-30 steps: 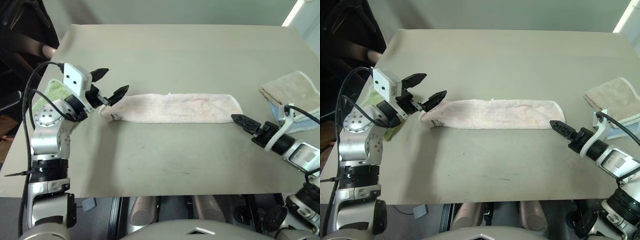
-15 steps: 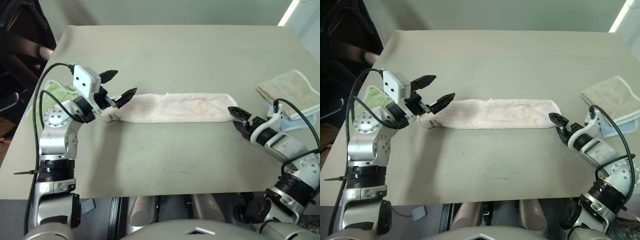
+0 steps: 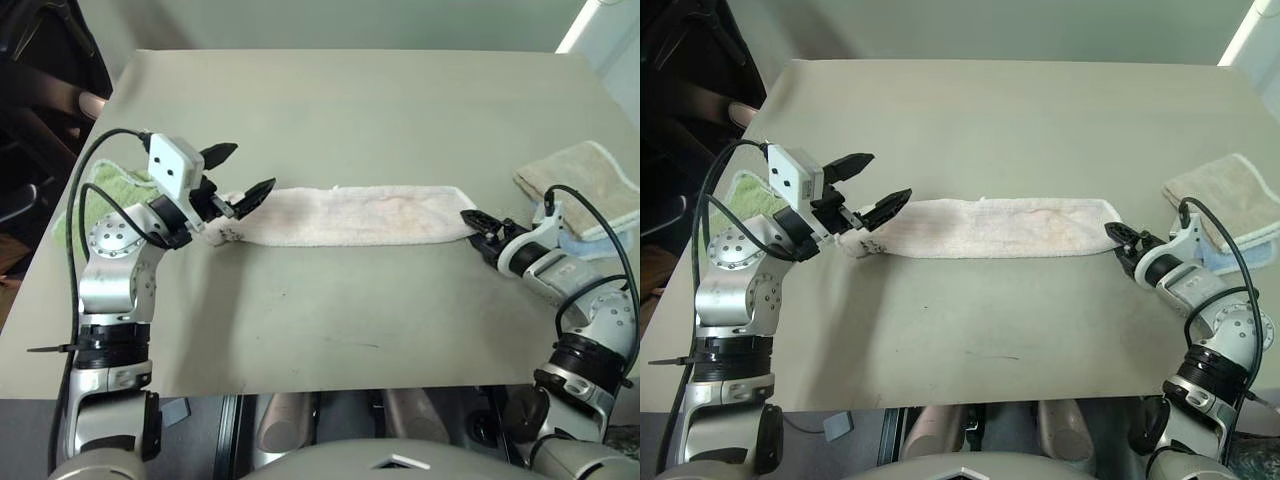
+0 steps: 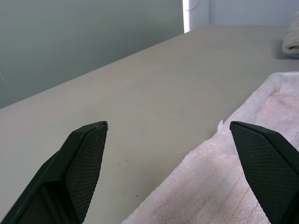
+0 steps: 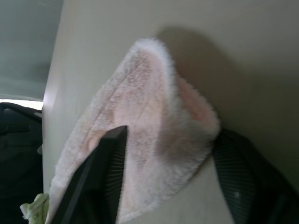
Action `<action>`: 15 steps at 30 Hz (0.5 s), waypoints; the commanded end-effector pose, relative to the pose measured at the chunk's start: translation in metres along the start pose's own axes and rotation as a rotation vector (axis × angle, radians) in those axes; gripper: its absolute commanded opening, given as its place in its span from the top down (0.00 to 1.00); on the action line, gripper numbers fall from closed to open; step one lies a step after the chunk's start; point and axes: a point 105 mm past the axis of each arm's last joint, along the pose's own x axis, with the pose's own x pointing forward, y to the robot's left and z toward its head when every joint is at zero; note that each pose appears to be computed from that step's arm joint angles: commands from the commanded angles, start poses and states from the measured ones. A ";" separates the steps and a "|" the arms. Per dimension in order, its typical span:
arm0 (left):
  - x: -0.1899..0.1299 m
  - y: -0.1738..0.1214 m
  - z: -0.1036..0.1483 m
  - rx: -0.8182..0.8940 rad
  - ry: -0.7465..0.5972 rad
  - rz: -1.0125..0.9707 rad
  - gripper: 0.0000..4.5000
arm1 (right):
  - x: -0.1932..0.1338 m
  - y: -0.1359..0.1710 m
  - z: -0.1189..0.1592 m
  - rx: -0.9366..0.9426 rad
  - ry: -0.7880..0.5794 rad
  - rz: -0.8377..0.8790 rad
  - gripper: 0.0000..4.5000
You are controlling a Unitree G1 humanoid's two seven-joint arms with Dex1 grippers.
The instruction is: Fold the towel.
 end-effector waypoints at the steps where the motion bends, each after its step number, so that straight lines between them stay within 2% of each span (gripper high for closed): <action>1: -0.001 0.000 0.014 0.038 -0.035 0.001 0.00 | -0.008 0.001 0.015 -0.002 -0.058 -0.004 0.70; 5: 0.001 0.000 0.012 0.037 -0.033 -0.001 0.00 | -0.019 -0.007 0.037 -0.025 -0.120 -0.044 0.99; 9: 0.002 0.000 0.012 0.036 -0.033 -0.004 0.00 | -0.035 -0.008 0.070 -0.073 -0.203 -0.062 0.99; 11: 0.003 0.001 0.012 0.036 -0.032 -0.004 0.00 | -0.039 -0.008 0.077 -0.085 -0.218 -0.061 0.99; 15: 0.006 0.000 0.010 0.031 -0.033 -0.013 0.00 | -0.054 0.035 0.100 -0.328 -0.258 0.030 0.99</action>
